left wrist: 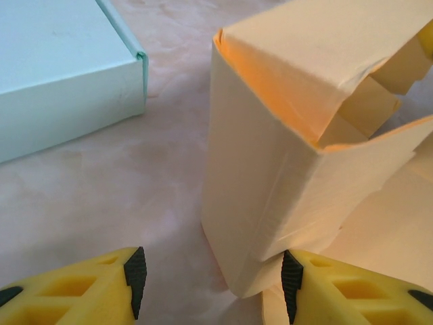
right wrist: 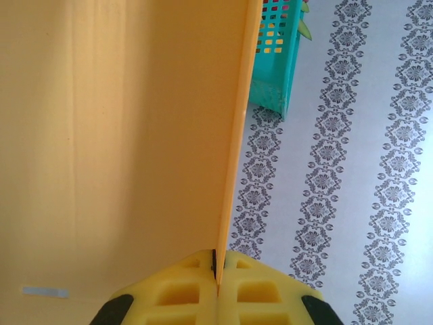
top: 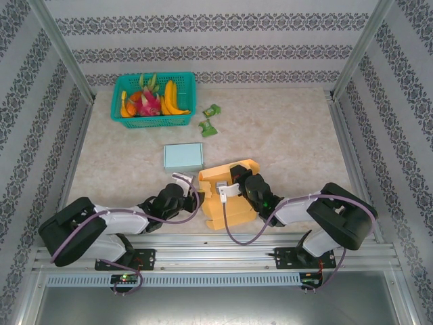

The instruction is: Fold the paper box

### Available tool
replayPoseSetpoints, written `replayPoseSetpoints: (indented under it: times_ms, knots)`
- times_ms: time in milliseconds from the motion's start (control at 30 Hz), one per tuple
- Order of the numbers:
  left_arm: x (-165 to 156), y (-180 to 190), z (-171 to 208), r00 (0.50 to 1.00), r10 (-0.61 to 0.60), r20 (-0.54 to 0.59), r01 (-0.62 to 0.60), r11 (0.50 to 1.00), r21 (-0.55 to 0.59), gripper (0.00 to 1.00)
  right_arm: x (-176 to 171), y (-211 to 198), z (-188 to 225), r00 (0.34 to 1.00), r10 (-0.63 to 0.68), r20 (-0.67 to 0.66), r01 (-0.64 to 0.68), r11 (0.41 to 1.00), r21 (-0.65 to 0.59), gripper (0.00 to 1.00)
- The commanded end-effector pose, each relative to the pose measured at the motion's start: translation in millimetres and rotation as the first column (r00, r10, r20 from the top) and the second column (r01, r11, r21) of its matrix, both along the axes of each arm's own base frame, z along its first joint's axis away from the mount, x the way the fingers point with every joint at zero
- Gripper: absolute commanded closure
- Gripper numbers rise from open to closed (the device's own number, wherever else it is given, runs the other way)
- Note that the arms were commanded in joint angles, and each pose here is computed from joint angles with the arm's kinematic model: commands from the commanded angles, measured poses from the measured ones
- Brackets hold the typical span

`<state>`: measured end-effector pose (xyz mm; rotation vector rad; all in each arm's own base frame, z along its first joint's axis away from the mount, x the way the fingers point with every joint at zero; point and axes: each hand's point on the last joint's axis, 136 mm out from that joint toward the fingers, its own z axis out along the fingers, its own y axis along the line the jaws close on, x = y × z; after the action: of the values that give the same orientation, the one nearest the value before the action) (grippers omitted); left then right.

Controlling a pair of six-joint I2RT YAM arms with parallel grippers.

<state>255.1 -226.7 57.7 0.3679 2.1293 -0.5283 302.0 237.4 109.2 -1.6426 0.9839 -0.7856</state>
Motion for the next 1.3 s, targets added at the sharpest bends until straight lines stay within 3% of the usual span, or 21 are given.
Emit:
replayPoseSetpoints:
  times_ms: [0,633,967,1267]
  knots:
    - [10,-15,22,0.998,0.02,0.052,-0.016,0.997,-0.07,0.42,-6,-3,-10,1.0,-0.002,-0.019,0.001,1.0,-0.024,1.0]
    - [31,-27,8,0.99,0.117,0.081,-0.121,0.991,0.052,0.43,-8,-2,-9,0.999,0.006,-0.033,-0.006,1.0,0.009,1.0]
    - [51,0,6,0.948,0.288,0.138,-0.31,0.935,0.175,0.44,-9,-1,-9,0.999,0.008,-0.037,-0.008,1.0,0.019,1.0]
    - [42,5,-11,0.949,0.269,0.161,-0.305,0.912,0.275,0.47,-9,-1,-4,0.999,0.004,-0.038,-0.002,0.999,0.044,1.0]
